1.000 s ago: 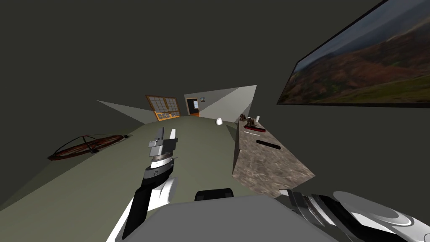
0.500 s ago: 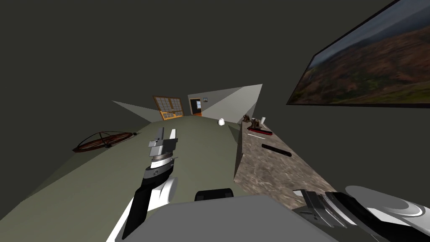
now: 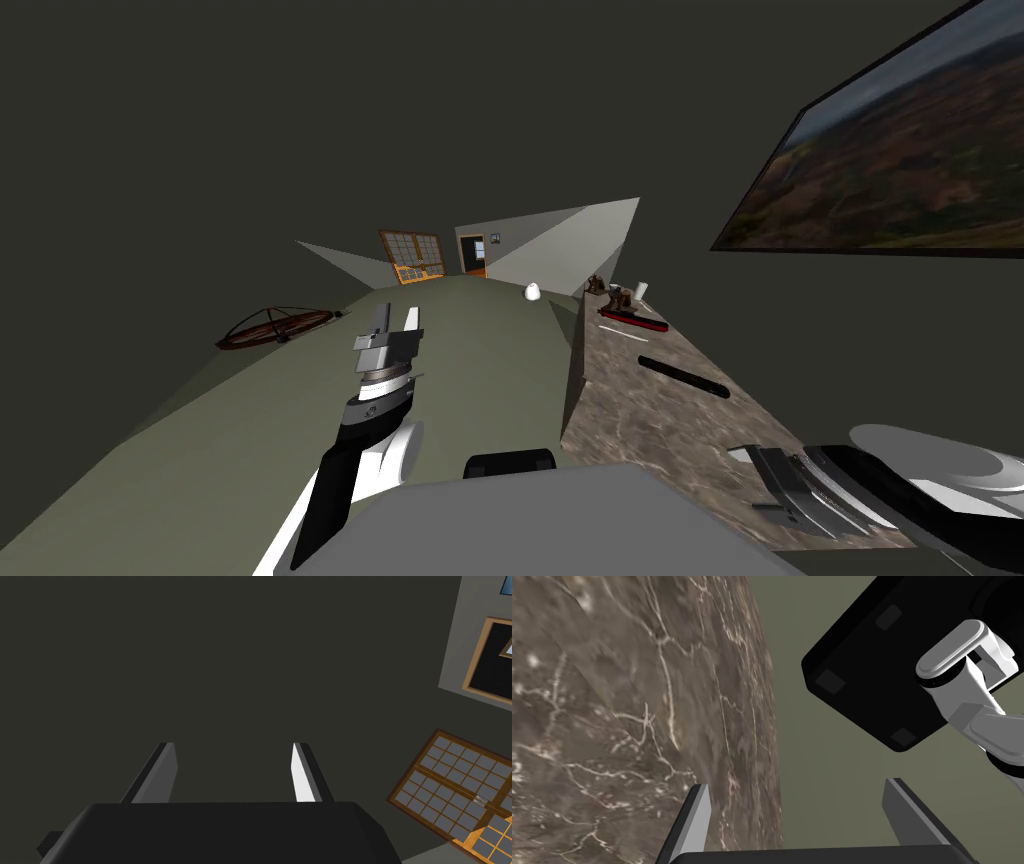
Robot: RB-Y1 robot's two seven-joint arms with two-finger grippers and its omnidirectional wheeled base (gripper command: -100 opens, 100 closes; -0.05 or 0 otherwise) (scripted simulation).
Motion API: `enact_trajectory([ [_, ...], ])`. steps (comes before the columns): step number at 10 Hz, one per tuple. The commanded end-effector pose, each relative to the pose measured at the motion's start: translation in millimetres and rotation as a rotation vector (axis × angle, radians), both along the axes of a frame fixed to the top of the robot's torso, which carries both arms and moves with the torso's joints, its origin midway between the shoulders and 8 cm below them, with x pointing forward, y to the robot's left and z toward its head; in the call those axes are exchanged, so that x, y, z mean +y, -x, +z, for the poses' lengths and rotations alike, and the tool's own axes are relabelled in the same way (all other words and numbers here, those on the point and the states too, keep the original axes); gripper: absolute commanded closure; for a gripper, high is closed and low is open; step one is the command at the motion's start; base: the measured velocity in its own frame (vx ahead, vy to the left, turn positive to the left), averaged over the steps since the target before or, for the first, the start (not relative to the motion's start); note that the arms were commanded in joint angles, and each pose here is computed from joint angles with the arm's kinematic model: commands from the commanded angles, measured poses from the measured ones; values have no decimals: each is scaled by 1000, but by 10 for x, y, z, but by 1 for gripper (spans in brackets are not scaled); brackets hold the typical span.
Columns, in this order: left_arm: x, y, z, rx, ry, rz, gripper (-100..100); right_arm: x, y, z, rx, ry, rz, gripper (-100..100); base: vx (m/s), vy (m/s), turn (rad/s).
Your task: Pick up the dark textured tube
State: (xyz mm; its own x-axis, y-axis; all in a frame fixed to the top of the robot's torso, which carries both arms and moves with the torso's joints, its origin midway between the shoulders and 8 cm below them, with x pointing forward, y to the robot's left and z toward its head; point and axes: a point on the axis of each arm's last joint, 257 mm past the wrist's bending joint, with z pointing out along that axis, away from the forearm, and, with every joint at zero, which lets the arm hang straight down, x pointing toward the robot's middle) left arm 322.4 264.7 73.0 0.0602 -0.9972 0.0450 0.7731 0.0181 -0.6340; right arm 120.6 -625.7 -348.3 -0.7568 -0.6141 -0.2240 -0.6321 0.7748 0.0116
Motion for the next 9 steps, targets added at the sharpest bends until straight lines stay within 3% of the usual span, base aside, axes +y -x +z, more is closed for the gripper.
enact_trajectory([
  [1, 0, 0, 0, 0, 0, 0, 0, -353, 45, 206, 24, 85, 12, -100, 199, -145, 216],
  [2, 0, 0, 0, 0, 0, 0, 0, -348, 28, 223, 24, 86, 19, -100, 160, -128, 111],
  [4, 0, 0, 0, 0, 0, 0, 0, -718, 93, 467, 52, 174, 23, -100, 167, -125, 185],
  [9, 1, 0, 0, 0, 0, 0, 0, -866, 319, 513, 100, 201, 21, -100, 156, -120, 125],
])
